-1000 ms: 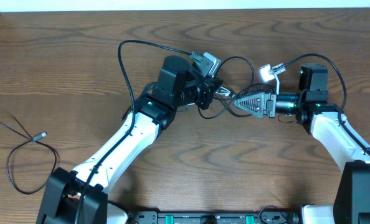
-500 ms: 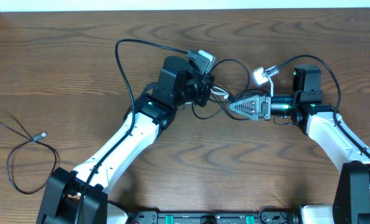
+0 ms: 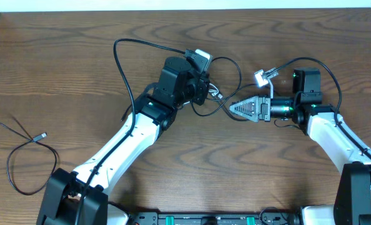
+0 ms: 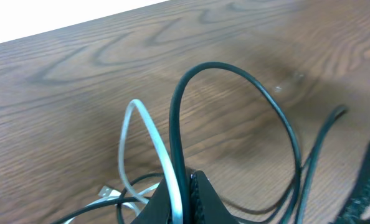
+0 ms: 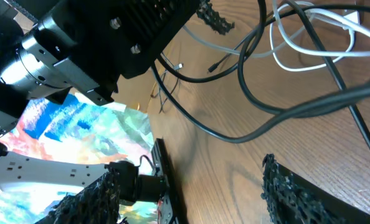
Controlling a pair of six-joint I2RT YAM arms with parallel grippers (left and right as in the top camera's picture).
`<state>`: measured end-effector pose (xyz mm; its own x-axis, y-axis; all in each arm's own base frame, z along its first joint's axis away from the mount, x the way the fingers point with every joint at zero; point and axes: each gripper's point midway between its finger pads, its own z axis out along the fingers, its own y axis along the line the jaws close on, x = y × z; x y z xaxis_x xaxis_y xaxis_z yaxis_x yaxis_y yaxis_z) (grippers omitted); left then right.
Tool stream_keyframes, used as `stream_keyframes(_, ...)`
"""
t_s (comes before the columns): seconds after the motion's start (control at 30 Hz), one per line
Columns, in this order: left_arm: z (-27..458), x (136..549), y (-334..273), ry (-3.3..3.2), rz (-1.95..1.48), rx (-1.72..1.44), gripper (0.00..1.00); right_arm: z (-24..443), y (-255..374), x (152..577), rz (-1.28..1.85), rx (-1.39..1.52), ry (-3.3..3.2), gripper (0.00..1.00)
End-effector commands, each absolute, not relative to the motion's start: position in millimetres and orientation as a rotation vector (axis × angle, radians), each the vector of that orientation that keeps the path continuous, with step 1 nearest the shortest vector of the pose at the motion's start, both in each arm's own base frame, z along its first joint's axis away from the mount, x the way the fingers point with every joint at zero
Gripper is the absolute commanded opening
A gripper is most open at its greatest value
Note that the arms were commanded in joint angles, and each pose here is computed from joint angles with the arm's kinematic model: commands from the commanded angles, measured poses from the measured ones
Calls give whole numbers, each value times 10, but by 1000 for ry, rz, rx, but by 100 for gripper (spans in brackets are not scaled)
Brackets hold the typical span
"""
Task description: Untangle cables
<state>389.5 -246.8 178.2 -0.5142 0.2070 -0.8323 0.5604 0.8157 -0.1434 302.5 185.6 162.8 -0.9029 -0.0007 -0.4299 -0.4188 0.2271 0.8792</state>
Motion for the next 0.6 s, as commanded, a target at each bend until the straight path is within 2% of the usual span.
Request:
stream_keyframes(0.0, 1781, 3978, -2309, 2116, -383, 512, 8, 1684, 1883, 2984, 1739, -408, 2159, 73)
stream_keyframes(0.17, 1735, 3958, -2285, 2138, -371, 512, 8, 1936, 1921, 2917, 1834, -562, 1988, 78)
stream_keyframes(0.27, 1722, 3820, -2458, 2144, -503, 589, 8, 2021, 1925, 3030, 1761, -624, 1921, 77)
stream_keyframes(0.4, 1668, 3686, -2540, 2173, -587, 640, 8, 1929, 1877, 3349, 1575, -492, 1991, 78)
stream_keyframes(0.57, 1674, 3634, -2590, 2172, -634, 663, 8, 1625, 1637, 3785, 1267, -184, 2140, 80)
